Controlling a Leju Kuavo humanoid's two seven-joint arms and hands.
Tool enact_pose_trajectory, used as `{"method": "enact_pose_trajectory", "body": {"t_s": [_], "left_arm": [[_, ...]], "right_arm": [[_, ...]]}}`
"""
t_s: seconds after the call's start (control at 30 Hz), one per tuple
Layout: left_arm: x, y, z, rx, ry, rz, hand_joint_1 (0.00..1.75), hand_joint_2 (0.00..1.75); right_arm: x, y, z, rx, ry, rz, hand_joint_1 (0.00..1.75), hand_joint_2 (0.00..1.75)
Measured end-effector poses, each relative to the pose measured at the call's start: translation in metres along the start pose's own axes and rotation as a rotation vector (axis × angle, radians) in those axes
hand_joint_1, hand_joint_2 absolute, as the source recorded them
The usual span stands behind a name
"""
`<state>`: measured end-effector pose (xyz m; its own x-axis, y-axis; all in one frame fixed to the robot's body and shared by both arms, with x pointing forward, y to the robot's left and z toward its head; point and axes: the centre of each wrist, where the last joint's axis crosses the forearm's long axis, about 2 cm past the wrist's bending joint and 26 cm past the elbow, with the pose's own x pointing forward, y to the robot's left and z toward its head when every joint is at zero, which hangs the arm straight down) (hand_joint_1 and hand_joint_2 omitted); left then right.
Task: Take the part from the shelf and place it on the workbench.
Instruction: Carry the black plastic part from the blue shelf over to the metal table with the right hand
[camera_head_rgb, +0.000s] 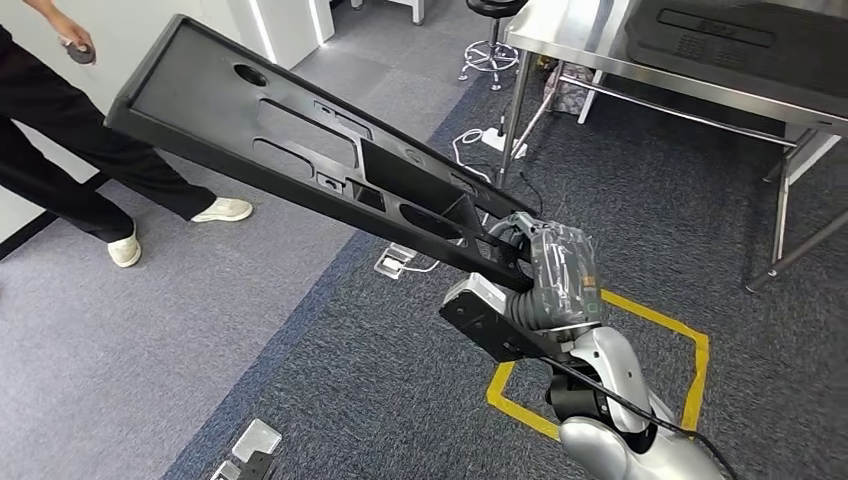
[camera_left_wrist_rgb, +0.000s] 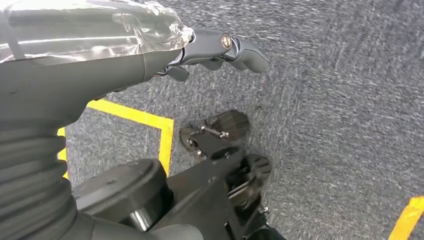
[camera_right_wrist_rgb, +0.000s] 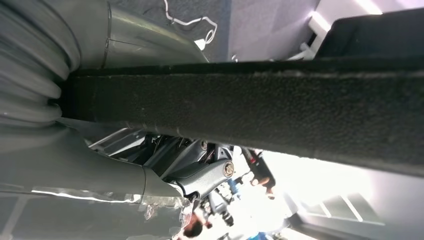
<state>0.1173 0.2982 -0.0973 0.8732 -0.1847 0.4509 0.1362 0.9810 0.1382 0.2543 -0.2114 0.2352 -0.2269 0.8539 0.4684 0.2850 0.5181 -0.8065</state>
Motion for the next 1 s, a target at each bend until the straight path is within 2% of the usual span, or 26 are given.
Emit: {"method": "enact_pose_trajectory", "body": {"t_s": [1.0], "left_arm": [[0.0056, 0.0005, -0.0012, 0.006, -0.007, 0.0, 0.0, 1.75]], "right_arm": [[0.0012, -0.0023, -0.0073, -0.018, -0.013, 0.0, 1.75, 1.75]]}}
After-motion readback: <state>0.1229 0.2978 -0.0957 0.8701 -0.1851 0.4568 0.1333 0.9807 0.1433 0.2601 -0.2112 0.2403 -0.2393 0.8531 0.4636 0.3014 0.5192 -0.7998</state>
